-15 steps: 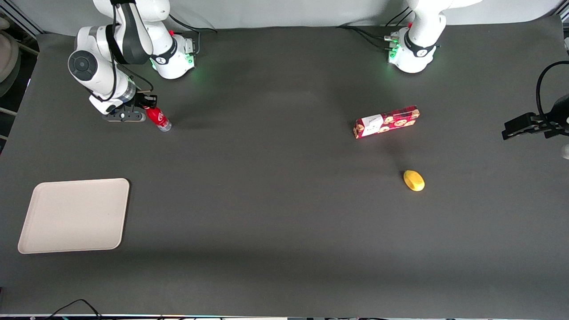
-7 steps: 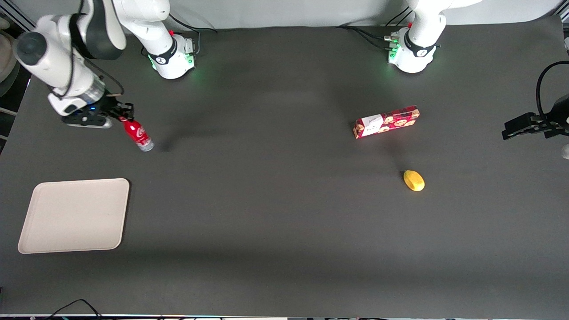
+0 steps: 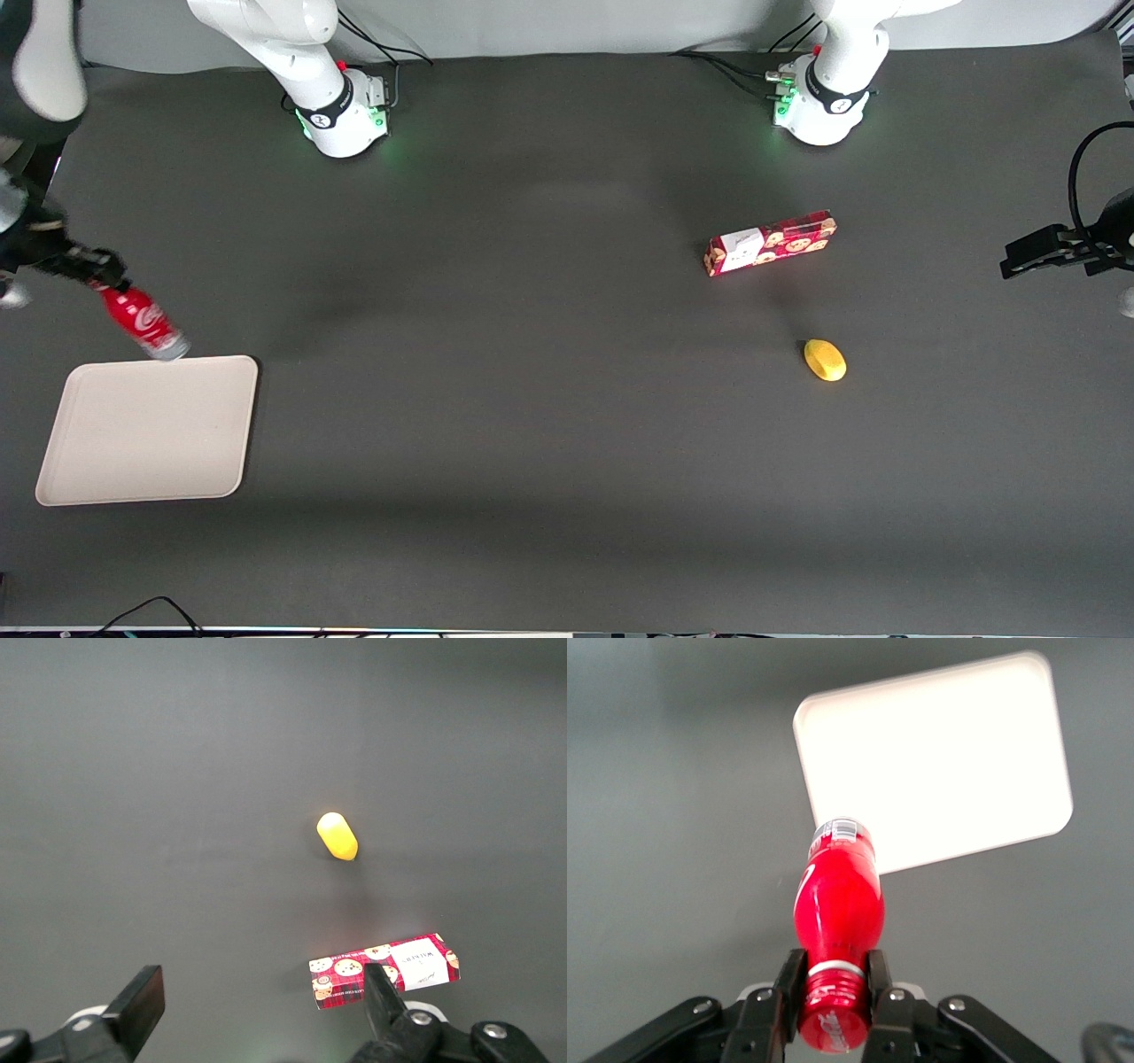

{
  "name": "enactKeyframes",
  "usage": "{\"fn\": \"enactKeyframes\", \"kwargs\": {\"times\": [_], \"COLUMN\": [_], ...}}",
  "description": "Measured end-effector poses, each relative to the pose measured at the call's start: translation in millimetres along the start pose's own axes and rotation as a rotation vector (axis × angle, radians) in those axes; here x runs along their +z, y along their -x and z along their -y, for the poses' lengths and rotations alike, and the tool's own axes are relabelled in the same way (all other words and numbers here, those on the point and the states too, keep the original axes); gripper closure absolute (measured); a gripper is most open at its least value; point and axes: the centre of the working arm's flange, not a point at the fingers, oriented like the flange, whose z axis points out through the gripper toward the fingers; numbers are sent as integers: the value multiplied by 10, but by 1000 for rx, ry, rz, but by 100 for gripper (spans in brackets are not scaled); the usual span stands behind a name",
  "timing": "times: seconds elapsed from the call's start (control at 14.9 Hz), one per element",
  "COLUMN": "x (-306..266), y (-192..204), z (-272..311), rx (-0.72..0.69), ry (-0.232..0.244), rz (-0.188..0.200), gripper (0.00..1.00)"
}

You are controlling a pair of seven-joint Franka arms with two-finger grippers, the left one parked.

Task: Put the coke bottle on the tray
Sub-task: 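Carry the held bottle with the right gripper toward the white tray, then lower the bottle upright onto the tray's corner with the right gripper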

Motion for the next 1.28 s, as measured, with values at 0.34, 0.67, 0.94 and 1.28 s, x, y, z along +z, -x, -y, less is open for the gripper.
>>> {"fn": "enactKeyframes", "kwargs": {"times": [0.34,0.67,0.94,1.28], "x": [318,978,1464,1936], "y": [-747,-962,-1057,-1170], "z": [-1154,-2110,-2431,-2450], "rx": [-12,-4,4,2], "ry": [4,31,20,5], "rz": [-2,50,44,22], "gripper": [67,67,67,67]}}
